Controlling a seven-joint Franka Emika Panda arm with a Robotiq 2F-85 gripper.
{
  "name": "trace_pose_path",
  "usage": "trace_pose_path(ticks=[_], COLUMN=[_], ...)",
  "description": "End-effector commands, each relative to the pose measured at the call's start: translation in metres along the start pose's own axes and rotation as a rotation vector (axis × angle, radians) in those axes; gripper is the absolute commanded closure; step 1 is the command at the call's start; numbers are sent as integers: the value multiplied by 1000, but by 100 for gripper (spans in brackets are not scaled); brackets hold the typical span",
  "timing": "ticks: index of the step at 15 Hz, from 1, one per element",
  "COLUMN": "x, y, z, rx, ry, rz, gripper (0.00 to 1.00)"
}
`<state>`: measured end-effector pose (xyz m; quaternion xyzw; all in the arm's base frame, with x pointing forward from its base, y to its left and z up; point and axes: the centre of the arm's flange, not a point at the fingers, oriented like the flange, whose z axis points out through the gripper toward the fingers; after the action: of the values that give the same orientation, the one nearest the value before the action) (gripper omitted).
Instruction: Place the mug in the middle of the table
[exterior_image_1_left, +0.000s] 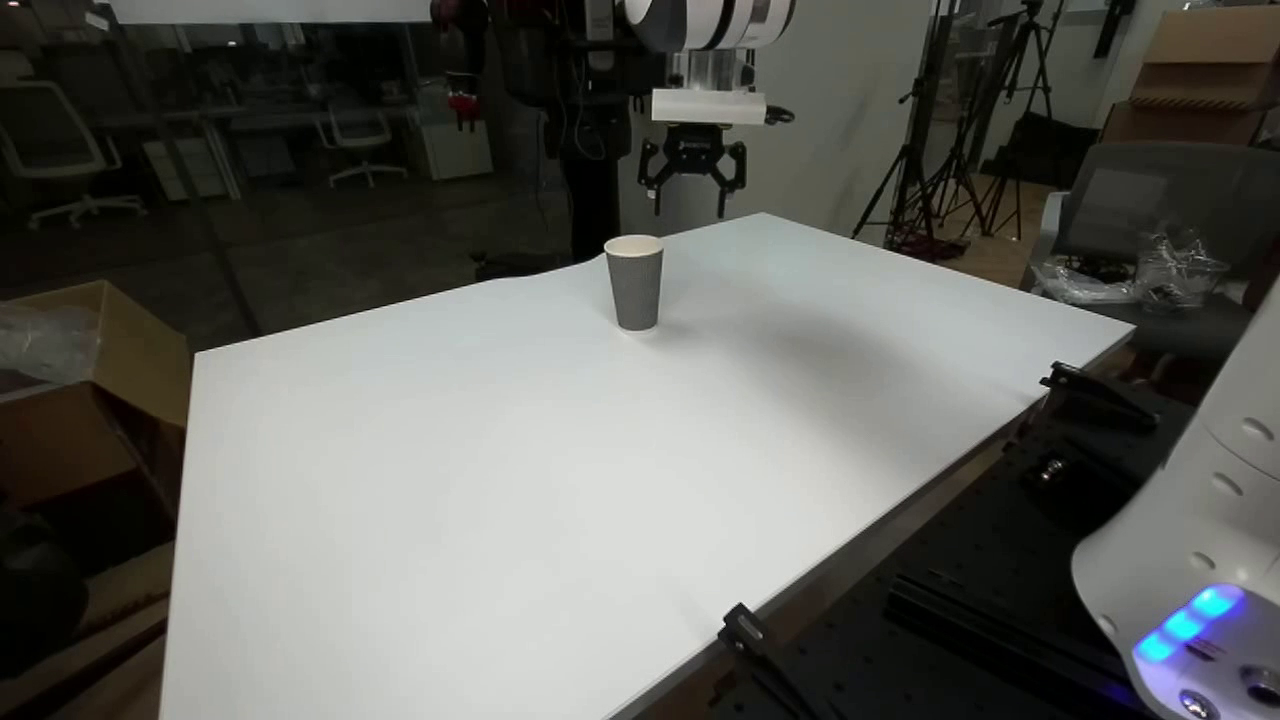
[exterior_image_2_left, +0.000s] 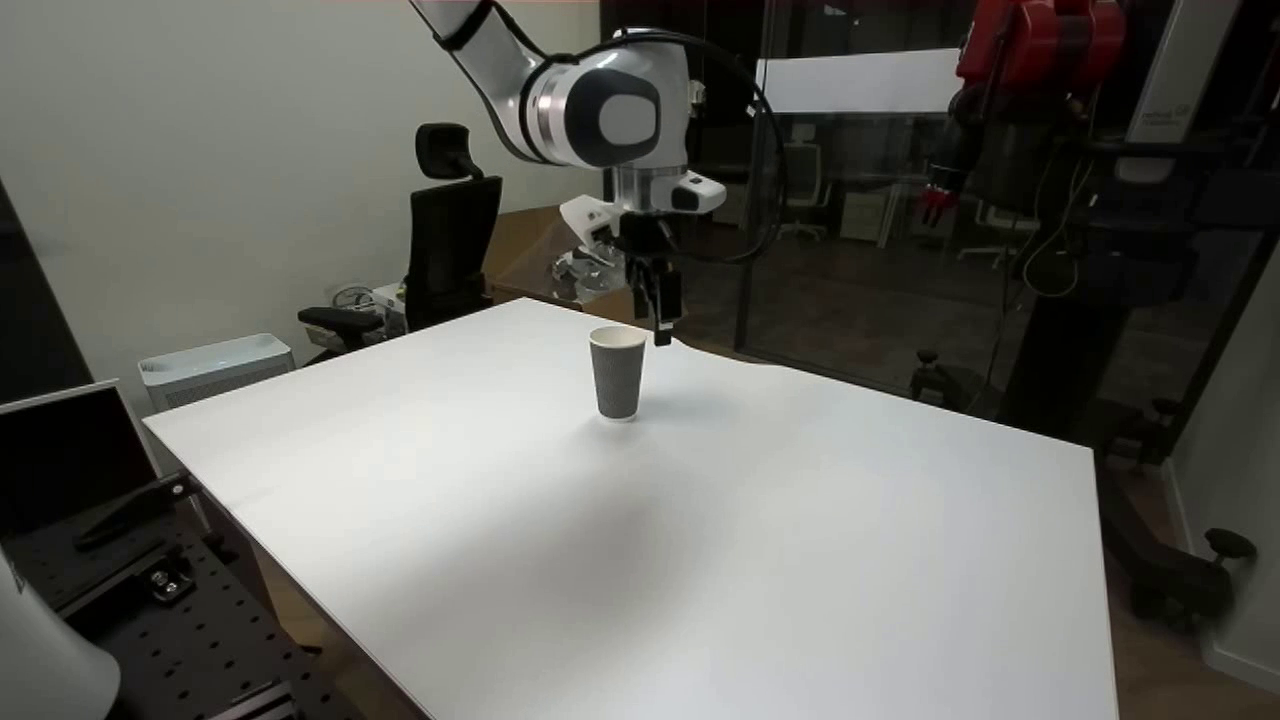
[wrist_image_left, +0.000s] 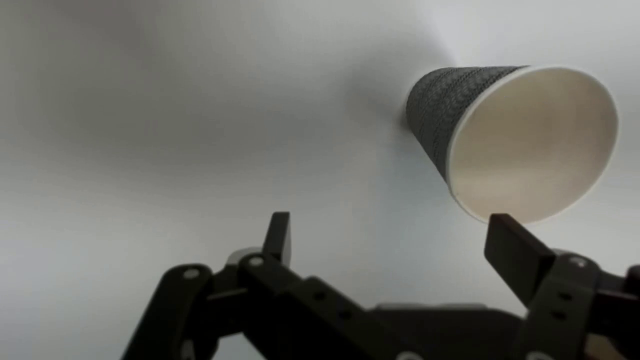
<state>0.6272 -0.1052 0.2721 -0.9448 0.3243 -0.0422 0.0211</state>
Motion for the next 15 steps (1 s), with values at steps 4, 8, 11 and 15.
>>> trace_pose_path(ticks=[4, 8, 11, 15], x=[27, 18, 7, -1], y=[-37, -47, -51, -54], z=[11, 30, 45, 59], rx=[20, 16, 13, 3], ry=[-18, -50, -72, -90], rz=[-42, -72, -87, -95], gripper=[0, 0, 0, 0])
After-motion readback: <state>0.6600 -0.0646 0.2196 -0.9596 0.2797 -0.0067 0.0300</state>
